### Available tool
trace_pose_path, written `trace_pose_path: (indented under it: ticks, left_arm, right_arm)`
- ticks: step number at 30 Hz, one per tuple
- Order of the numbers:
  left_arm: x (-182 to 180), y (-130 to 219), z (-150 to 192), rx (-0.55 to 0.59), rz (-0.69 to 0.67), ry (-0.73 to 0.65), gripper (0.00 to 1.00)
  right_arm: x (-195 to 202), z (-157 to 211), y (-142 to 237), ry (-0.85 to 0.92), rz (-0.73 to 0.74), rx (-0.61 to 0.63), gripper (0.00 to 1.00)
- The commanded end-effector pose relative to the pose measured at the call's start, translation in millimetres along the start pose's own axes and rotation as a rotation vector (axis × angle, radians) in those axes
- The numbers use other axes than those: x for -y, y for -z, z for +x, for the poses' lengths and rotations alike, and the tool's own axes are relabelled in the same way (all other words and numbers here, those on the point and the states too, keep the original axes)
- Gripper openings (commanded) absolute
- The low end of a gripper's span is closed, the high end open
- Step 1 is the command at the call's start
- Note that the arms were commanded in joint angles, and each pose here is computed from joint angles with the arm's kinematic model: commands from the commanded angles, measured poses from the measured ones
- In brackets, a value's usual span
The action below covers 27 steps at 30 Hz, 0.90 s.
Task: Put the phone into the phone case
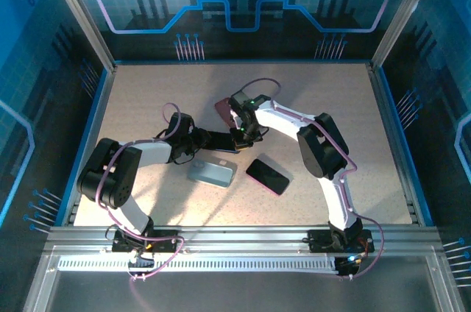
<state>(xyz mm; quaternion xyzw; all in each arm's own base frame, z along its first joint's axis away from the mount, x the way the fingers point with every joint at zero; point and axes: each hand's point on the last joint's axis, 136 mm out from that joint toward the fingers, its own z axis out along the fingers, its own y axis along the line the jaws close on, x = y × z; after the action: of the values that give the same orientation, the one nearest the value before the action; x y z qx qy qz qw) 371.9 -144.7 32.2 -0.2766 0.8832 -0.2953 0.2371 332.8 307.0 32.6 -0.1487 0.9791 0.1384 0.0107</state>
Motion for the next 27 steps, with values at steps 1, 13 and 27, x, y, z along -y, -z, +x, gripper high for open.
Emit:
trace_pose_path:
  ticks: [1, 13, 27]
  left_arm:
    - [1.6, 3.5, -1.7, 0.003, -0.021, -0.029, 0.25]
    - [-9.1, -3.1, 4.1, -0.007, -0.034, -0.019, 0.25]
    - [-21.3, 1.3, 8.8, 0.004, -0.057, -0.008, 0.25]
  right_arm:
    - [13.4, 22.6, -36.3, 0.014, 0.052, -0.107, 0.00]
    - [23.6, 94.5, -97.8, 0.084, 0.185, -0.299, 0.00]
    - [25.2, 123.7, -120.2, 0.076, 0.201, -0.375, 0.00]
